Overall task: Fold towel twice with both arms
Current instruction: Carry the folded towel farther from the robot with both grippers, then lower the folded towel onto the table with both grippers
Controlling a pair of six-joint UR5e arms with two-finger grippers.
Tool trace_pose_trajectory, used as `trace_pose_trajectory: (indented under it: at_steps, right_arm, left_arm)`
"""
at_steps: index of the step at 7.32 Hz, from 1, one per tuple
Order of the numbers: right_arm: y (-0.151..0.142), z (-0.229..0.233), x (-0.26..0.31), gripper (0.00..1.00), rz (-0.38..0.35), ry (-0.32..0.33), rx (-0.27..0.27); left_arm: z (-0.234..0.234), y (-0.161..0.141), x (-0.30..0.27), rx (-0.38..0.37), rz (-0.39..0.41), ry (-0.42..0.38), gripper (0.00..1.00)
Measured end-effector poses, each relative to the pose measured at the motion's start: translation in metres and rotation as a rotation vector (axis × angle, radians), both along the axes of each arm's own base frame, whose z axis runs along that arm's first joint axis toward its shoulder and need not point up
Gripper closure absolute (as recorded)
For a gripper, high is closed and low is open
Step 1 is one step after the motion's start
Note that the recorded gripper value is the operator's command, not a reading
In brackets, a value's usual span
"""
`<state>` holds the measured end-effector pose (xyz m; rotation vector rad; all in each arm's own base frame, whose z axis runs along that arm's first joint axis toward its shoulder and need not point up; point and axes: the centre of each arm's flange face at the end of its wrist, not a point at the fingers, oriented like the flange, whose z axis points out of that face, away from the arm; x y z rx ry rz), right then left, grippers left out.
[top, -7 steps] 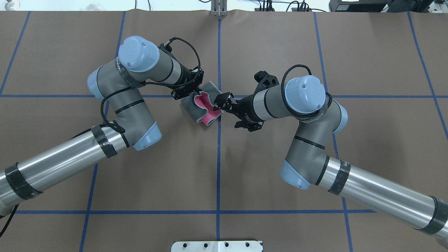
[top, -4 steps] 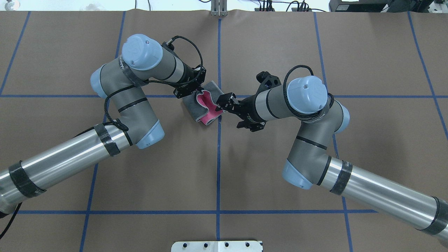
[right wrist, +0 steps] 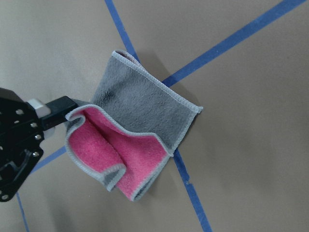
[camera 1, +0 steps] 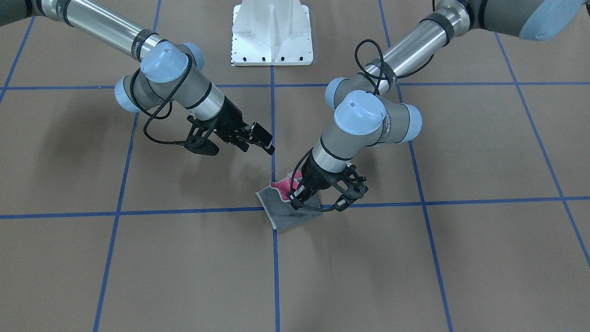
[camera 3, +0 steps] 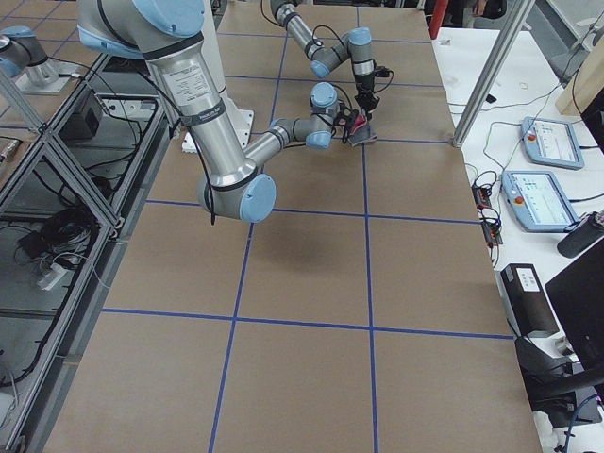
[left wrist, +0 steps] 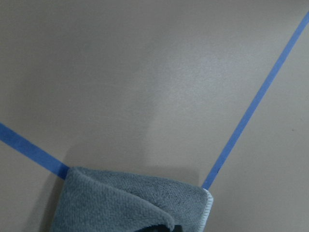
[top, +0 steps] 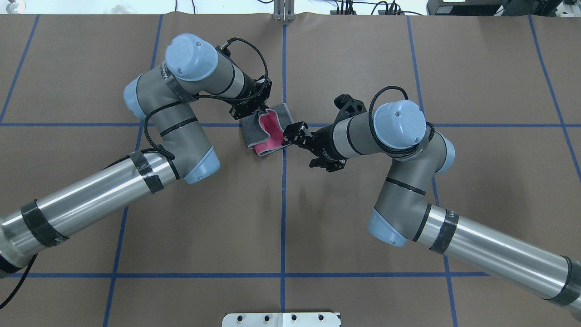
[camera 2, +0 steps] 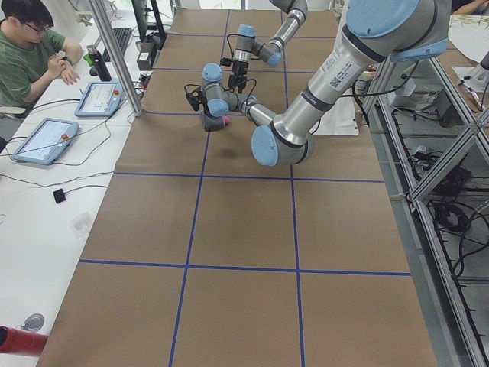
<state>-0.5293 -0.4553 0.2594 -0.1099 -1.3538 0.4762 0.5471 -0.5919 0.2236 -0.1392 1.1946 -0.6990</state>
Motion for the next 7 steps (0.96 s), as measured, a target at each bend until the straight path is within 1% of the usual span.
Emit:
trace_pose_trajectory:
  at_steps: [5, 7]
  right_arm:
    - [0.0, 0.001, 0.001, 0.0, 0.0, 0.001, 0.001]
    - [-0.002, 0.001, 0.002, 0.0, 0.001, 0.002, 0.004]
  left_arm:
    - [-0.018, -0.003, 0.005, 0.007, 0.0, 0.011, 1.0]
    - [-0.026, -0.009, 0.013, 0.004, 0.001, 0.007, 1.0]
